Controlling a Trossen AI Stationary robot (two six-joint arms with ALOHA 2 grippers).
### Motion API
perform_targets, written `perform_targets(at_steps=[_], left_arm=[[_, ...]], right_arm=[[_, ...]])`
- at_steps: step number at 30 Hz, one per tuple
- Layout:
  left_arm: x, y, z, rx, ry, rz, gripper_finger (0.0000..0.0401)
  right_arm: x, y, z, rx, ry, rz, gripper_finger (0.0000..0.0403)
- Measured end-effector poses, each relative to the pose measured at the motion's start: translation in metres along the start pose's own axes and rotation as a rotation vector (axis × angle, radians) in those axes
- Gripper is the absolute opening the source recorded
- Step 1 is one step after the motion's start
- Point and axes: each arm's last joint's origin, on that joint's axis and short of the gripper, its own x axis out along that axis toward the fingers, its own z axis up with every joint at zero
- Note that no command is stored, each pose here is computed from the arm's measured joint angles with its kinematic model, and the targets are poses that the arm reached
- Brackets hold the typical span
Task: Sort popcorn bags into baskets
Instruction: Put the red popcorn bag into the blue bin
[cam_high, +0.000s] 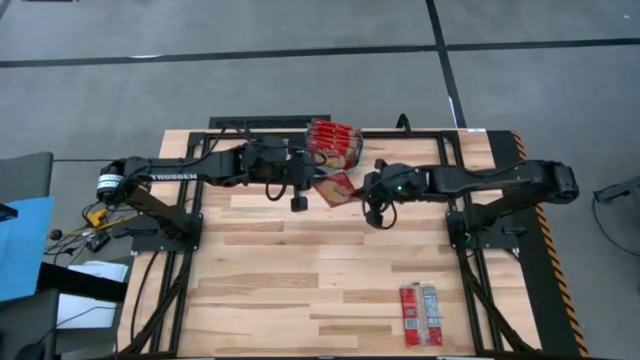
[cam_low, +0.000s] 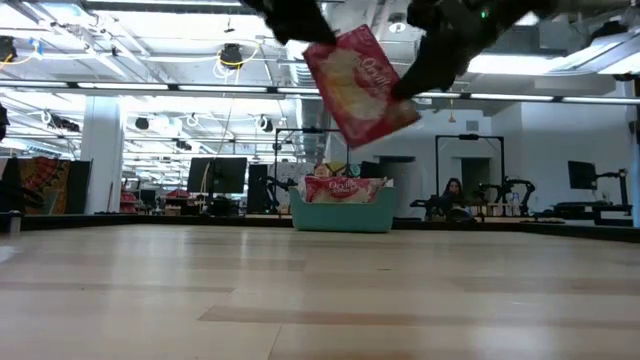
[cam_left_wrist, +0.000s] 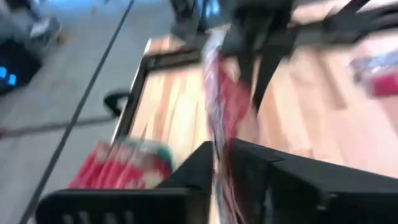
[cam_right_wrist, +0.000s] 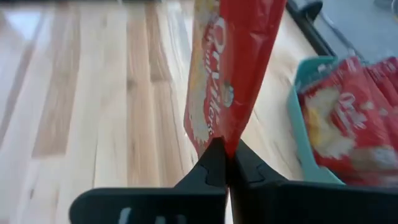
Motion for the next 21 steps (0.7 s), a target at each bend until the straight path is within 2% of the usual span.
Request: perform_targets(at_steps=[3, 5, 9, 12, 15, 17, 21], left_arm=[[0.001, 0.005, -0.006, -0.022, 0.047, 0.013, 0.0096], [0.001, 0.007, -0.006, -0.026, 0.039, -0.018, 0.0138], [0.006, 0.007, -0.005, 0.015, -0.035, -0.138, 0.0218], [0.018, 0.009, -0.004, 0.039, -0.097, -0.166, 0.0259], [0.03, 0.011, -0.006, 0.052, -0.091, -0.162, 0.0274], [0.037, 0.014, -0.001, 0.05, -0.107, -0.162, 0.0268], [0.05, 0.022, 0.003, 0.017, -0.09, -0.189, 0.0211]], right_arm=[[-0.012, -0.002, 0.013, -0.031, 0.086, -0.008, 0.0006], [-0.02, -0.005, 0.021, -0.045, 0.127, -0.014, 0.0006], [-0.031, -0.012, 0.034, -0.06, 0.146, 0.022, 0.0006], [-0.036, -0.017, 0.041, -0.076, 0.147, 0.075, 0.0005], [-0.034, -0.021, 0.042, -0.075, 0.177, 0.079, 0.0005], [-0.029, -0.024, 0.04, -0.08, 0.224, 0.075, 0.0005], [-0.012, -0.027, 0.04, -0.091, 0.264, 0.076, 0.0005]])
